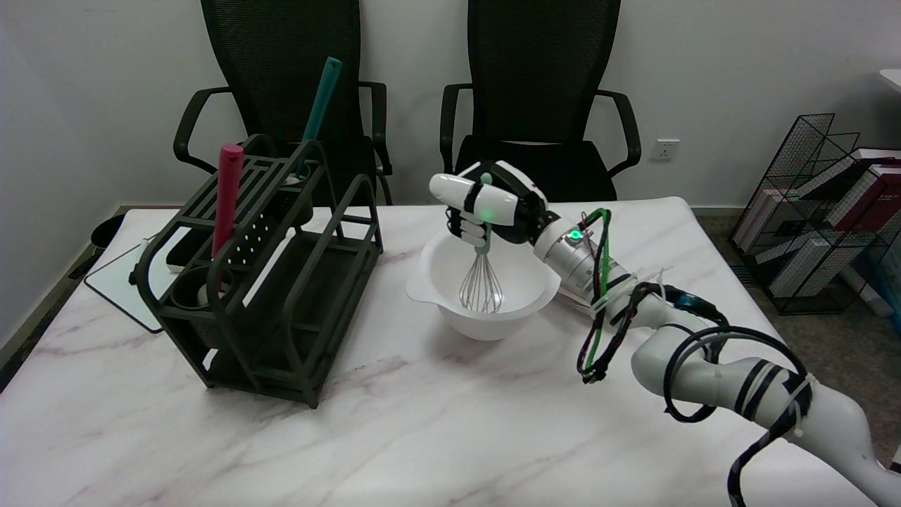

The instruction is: Use a whisk to stir in the mixing bowl.

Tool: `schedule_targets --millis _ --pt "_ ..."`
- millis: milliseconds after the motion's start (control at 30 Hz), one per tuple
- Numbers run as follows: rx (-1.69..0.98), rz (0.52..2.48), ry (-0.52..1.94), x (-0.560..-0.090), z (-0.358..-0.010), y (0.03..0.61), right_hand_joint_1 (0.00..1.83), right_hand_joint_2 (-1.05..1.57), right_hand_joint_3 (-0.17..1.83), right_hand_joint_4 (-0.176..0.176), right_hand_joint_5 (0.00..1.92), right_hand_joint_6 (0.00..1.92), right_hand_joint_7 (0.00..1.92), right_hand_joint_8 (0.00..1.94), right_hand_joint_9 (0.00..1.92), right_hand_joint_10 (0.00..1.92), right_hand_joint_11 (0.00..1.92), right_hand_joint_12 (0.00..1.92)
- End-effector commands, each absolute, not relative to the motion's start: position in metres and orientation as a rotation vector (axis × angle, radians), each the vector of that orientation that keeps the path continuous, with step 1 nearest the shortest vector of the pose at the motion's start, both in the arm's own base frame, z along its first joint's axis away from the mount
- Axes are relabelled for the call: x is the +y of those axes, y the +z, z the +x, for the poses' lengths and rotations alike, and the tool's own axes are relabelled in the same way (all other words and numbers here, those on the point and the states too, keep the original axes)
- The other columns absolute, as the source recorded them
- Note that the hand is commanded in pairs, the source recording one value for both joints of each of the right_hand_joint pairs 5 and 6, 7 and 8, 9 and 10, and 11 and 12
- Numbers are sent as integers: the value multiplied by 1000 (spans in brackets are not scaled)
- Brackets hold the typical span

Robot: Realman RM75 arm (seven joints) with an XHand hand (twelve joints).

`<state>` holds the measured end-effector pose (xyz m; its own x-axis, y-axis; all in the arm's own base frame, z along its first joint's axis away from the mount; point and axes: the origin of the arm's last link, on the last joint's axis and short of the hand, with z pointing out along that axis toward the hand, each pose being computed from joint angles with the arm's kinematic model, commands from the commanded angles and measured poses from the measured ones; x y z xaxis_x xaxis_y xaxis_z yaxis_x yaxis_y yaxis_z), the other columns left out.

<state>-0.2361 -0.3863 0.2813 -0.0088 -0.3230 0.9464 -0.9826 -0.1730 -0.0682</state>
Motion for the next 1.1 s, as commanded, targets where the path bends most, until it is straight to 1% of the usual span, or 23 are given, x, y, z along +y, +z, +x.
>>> schedule_targets --millis 33,367,533,800,1100 --pt "-1368 1663 1195 -418 -224 255 1166 1390 378 0 1920 1920 1920 1920 1920 1920 1920 1920" --pt "-1280 1627 1253 -431 -218 282 1180 1362 387 0 1920 1920 1920 1920 1920 1920 1920 1920" --pt "-1217 1601 1261 -429 -218 302 1181 1359 389 0 1920 1920 1920 1920 1920 1920 1920 1920" --pt "-1195 1529 1289 -416 -230 325 1179 1361 395 0 1920 1920 1920 1920 1920 1920 1920 1920" --pt "-1201 1457 1328 -388 -238 343 1159 1404 393 0 1920 1920 1920 1920 1920 1920 1920 1920"
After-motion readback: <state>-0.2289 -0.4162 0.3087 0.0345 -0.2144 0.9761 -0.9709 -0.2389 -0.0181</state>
